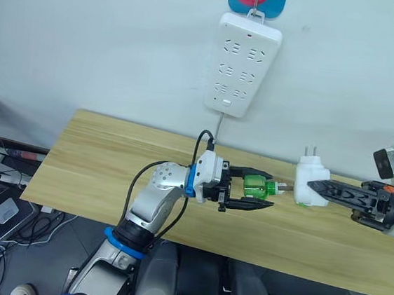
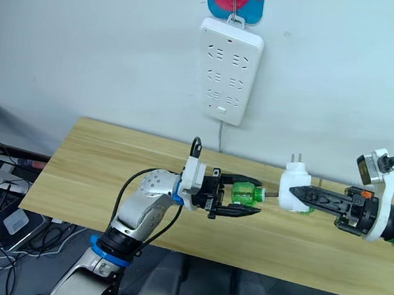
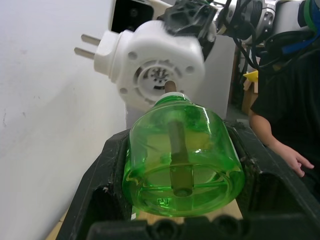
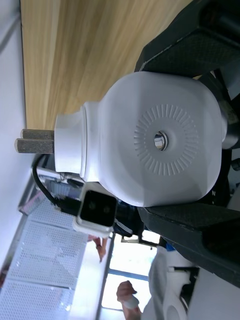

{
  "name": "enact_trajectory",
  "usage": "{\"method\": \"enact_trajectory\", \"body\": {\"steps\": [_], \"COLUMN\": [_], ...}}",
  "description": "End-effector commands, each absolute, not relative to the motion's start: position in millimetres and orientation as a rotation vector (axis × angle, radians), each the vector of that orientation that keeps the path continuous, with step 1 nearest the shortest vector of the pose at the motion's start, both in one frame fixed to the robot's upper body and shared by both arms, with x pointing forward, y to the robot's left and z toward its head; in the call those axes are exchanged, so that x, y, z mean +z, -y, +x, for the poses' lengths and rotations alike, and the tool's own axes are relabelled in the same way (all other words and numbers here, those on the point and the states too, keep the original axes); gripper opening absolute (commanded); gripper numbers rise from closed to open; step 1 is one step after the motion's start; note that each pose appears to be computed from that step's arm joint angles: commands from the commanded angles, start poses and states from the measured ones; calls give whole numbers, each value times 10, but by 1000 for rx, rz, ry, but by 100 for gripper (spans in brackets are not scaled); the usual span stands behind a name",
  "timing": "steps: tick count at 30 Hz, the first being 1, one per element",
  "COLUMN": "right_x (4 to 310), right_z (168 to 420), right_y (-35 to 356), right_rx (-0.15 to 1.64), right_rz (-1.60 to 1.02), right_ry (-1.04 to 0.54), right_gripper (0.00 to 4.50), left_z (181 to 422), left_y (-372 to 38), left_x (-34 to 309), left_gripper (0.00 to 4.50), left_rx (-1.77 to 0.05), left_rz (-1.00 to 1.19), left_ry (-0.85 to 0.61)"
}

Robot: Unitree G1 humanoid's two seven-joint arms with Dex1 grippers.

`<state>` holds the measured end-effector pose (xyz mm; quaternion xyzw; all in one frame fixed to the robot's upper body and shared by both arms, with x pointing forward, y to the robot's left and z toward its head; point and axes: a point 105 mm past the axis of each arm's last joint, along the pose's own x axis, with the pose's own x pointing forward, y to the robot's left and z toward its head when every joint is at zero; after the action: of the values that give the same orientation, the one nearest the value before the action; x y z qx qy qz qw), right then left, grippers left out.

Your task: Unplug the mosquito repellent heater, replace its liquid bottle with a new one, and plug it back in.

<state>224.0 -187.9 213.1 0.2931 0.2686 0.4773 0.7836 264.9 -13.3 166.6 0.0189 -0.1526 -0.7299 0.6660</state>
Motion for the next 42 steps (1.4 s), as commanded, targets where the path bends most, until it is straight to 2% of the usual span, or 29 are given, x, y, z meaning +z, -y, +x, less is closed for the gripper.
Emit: {"method": "enact_trajectory", "body": {"steps": [1,20,42], "right_x": [2222,2212,2242], "right_z": [2164,2193,2253], "right_y": [1843,1719,1818], "right_rx": [1087,1117,1069], "right_rz": [625,608,610], "right_ry": [-570,-559,-559], "right_gripper": [298,298,298], "left_z": [2613,2536,2509], "left_y": [169,253,216], "left_x": [1745,1778,1781], "left_gripper": [228,228,228], "left_rx": [-1662,-1702,-1725], "left_rz": [50,46,60], "left_ry": [391,409,410]}}
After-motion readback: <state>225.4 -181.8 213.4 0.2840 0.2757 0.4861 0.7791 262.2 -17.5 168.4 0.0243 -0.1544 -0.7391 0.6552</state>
